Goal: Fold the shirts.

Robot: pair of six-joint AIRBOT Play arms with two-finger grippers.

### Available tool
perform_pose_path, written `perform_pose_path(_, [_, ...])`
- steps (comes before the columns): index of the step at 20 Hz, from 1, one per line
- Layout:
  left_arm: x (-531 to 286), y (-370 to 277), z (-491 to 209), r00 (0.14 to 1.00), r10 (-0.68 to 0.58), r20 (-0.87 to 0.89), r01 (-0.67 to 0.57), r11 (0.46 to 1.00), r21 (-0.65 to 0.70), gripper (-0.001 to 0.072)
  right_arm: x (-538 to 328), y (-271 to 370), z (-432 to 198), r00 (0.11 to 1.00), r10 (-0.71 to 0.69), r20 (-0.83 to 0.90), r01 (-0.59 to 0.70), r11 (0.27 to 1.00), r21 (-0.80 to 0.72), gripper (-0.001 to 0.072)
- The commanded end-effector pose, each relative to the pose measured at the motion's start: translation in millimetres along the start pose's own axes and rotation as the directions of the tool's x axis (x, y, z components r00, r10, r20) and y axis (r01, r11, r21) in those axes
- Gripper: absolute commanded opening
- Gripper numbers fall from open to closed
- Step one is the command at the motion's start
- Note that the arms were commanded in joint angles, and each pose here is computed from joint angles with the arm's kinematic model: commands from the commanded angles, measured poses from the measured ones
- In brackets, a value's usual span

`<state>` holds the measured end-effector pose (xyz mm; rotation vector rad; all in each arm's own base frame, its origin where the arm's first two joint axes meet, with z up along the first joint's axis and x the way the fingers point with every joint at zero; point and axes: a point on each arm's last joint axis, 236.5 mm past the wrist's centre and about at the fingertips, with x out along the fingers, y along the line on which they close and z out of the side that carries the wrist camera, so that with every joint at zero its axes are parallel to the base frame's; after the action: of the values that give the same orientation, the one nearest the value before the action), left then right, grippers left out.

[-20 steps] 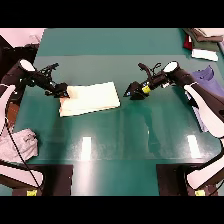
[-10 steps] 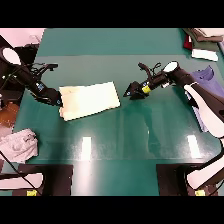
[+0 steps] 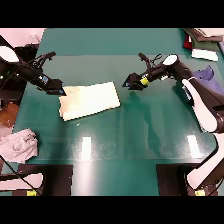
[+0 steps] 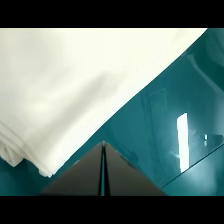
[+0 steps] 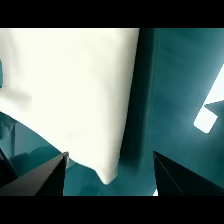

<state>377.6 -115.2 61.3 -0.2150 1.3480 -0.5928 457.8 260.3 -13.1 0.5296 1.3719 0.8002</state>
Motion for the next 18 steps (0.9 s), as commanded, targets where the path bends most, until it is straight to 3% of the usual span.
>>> perform_pose_path(1, [-1.9,-15.2,21.6,0.994,-0.064,0.092,0.063,0.998,0.011,0.0025,19.4,-8.4,10.8,1.000,0.026,-0.015,-0.025,0.999,0.031,0.0598])
perform_pose_path(11, [-2.6,-13.4,28.7,0.991,-0.056,0.122,0.055,0.998,0.011,0.0025,117.0,28.6,-23.8,0.991,0.069,-0.111,-0.067,0.998,0.020,0.0594])
perform_pose_path(12, [-2.6,-13.4,28.7,0.991,-0.056,0.122,0.055,0.998,0.011,0.0025,122.9,33.3,-22.4,0.993,0.065,-0.096,-0.064,0.998,0.009,0.0534])
perform_pose_path(15, [-2.4,-13.7,27.3,0.992,-0.057,0.117,0.056,0.998,0.013,0.0025,136.7,43.5,-18.9,0.997,0.055,-0.059,-0.057,0.997,-0.045,0.0223])
perform_pose_path(16, [-2.4,-13.8,26.8,0.992,-0.058,0.114,0.056,0.998,0.013,0.0025,137.9,44.1,-17.9,0.997,0.053,-0.053,-0.057,0.996,-0.068,0.0037])
perform_pose_path(18, [-2.4,-13.3,26.8,0.992,-0.056,0.114,0.055,0.998,0.013,0.0025,133.4,44.8,-16.7,0.997,0.049,-0.051,-0.054,0.993,-0.100,0.0011])
